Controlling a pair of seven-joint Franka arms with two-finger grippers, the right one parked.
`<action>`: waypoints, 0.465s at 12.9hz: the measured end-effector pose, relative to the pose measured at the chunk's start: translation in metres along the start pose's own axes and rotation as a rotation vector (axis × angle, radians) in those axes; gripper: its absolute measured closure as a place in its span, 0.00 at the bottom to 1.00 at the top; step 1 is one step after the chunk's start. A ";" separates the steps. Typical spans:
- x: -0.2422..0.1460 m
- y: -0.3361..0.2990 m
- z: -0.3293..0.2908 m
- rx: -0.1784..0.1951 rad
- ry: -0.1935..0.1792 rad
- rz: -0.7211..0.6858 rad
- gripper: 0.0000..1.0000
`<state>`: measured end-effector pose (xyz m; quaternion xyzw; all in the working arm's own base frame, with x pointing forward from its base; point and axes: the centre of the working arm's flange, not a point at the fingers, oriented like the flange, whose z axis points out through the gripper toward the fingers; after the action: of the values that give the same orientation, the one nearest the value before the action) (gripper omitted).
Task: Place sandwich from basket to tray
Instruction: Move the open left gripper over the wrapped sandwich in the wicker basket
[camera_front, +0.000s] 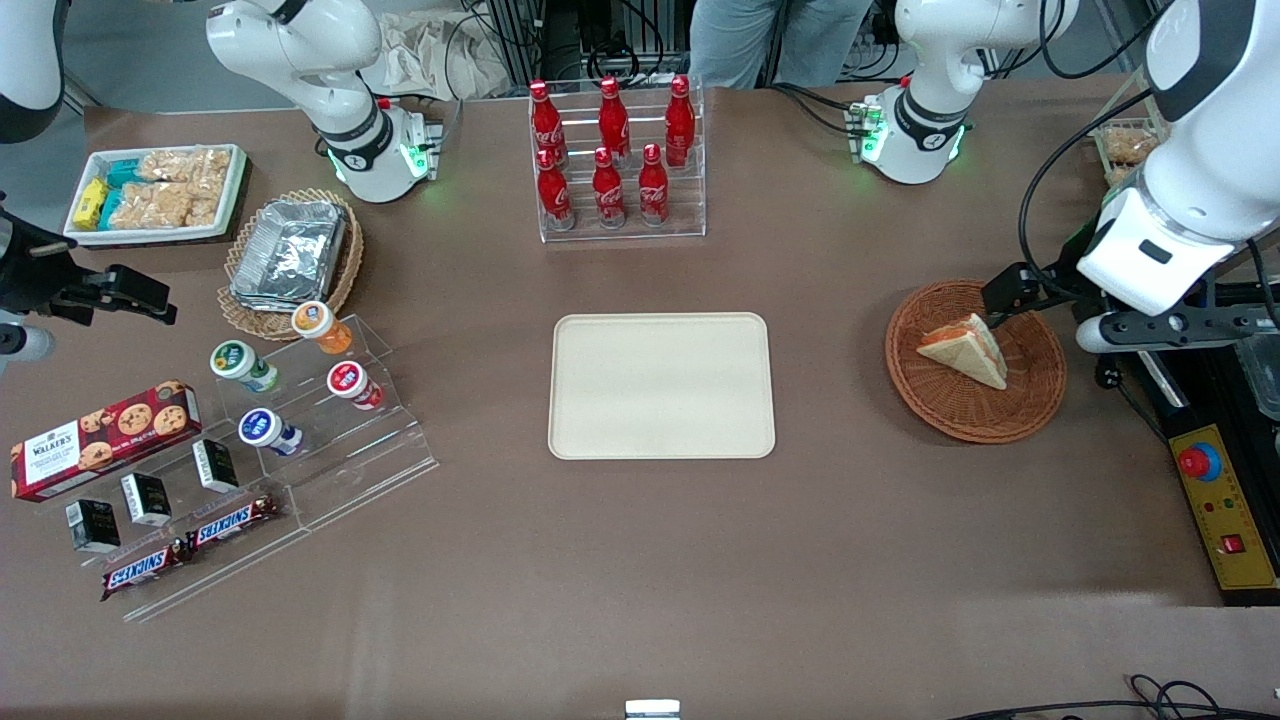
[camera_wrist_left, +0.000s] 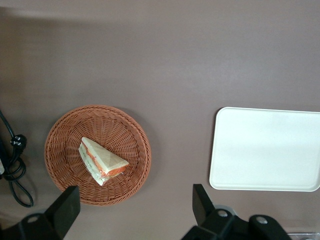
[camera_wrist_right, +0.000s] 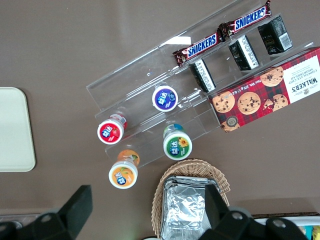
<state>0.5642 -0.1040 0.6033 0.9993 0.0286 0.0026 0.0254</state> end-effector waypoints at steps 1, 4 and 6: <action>0.000 -0.001 0.000 0.000 0.000 -0.003 0.00; 0.001 -0.008 0.001 0.002 -0.006 -0.061 0.00; 0.001 -0.018 0.004 0.011 -0.028 -0.161 0.00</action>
<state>0.5642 -0.0864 0.5987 0.9938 0.1086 -0.0136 0.0205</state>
